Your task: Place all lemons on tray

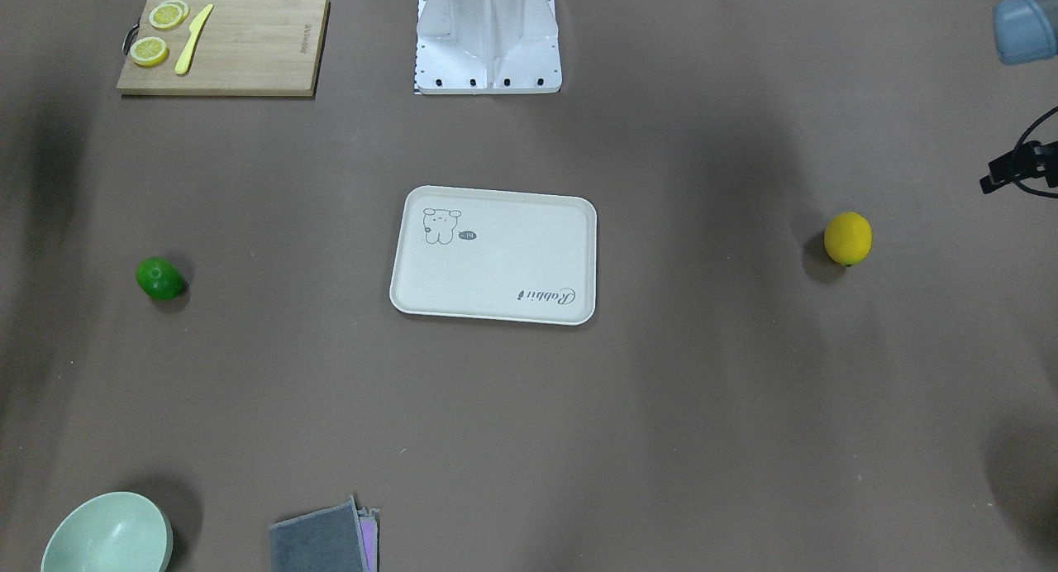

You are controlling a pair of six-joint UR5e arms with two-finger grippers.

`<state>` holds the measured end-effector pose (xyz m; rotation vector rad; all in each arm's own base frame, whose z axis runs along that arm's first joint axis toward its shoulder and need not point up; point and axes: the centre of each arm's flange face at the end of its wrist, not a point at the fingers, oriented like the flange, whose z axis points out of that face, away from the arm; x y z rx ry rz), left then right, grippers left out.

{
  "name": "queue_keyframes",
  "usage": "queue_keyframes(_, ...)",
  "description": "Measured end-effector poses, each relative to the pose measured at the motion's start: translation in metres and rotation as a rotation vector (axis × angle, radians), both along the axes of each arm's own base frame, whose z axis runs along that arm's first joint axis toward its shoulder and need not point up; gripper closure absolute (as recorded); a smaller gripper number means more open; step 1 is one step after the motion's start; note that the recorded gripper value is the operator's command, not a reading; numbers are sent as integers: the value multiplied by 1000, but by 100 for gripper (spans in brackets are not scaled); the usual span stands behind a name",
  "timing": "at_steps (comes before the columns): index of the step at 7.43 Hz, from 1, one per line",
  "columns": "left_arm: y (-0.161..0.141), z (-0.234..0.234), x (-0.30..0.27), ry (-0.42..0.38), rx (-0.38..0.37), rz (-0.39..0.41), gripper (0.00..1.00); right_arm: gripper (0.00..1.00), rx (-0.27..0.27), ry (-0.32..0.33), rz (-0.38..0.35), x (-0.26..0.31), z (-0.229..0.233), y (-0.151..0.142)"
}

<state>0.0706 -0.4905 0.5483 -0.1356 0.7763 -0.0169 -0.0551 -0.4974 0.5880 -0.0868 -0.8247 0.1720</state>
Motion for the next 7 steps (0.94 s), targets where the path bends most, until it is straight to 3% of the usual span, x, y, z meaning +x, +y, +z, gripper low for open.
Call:
queue_keyframes(3, 3, -19, 63, 41, 14, -37, 2, 0, -4, -14, -16, -79, -53, -30)
queue_keyframes(7, 7, -24, 118, 80, 51, -7, 2, 0, 15, -18, -137, -161, -69, -29)
